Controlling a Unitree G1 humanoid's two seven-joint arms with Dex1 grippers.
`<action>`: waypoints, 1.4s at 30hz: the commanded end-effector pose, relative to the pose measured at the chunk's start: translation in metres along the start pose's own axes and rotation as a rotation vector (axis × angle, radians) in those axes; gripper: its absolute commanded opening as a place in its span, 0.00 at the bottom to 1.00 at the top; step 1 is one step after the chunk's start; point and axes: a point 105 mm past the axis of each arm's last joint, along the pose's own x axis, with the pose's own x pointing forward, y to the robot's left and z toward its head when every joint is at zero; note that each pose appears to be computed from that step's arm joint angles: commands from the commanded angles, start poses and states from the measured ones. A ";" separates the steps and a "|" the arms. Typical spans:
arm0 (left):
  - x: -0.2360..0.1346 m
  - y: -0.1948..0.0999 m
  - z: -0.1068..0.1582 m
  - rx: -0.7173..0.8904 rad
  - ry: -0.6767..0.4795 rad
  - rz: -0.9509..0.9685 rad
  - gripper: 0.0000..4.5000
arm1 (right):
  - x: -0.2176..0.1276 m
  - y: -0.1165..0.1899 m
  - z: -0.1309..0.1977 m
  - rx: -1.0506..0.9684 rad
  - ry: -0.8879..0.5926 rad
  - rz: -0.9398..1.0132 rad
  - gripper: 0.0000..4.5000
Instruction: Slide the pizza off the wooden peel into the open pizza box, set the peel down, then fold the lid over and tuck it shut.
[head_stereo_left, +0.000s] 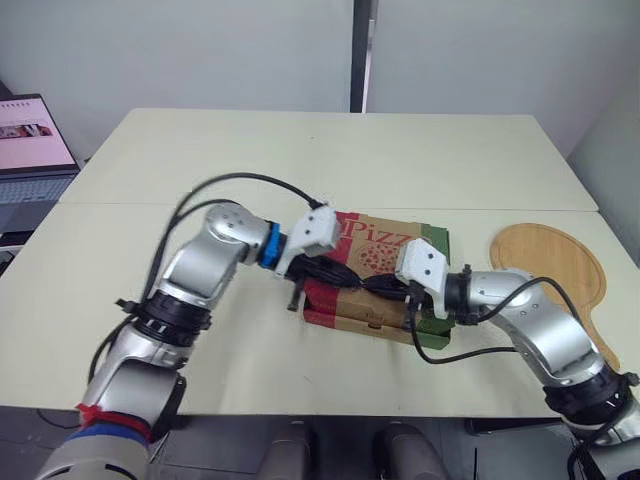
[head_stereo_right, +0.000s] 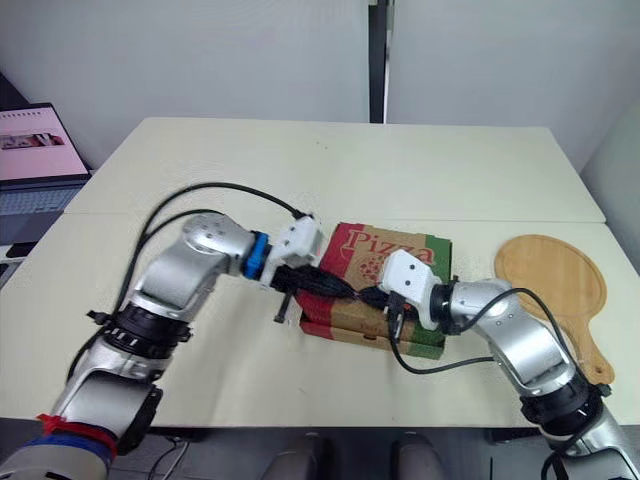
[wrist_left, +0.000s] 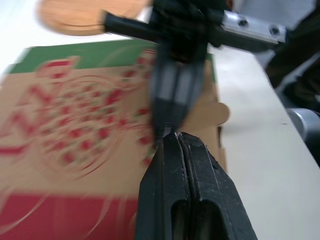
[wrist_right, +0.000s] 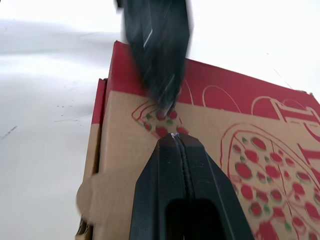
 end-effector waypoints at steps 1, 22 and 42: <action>-0.032 0.009 0.007 0.021 0.011 0.100 0.00 | 0.002 -0.001 0.007 -0.050 -0.020 0.012 0.01; -0.020 -0.002 -0.052 0.048 0.189 0.056 0.00 | 0.001 0.000 0.007 -0.058 -0.026 0.026 0.01; -0.007 0.009 -0.021 -0.065 -0.053 0.194 0.00 | 0.002 0.001 0.011 -0.057 -0.040 0.033 0.01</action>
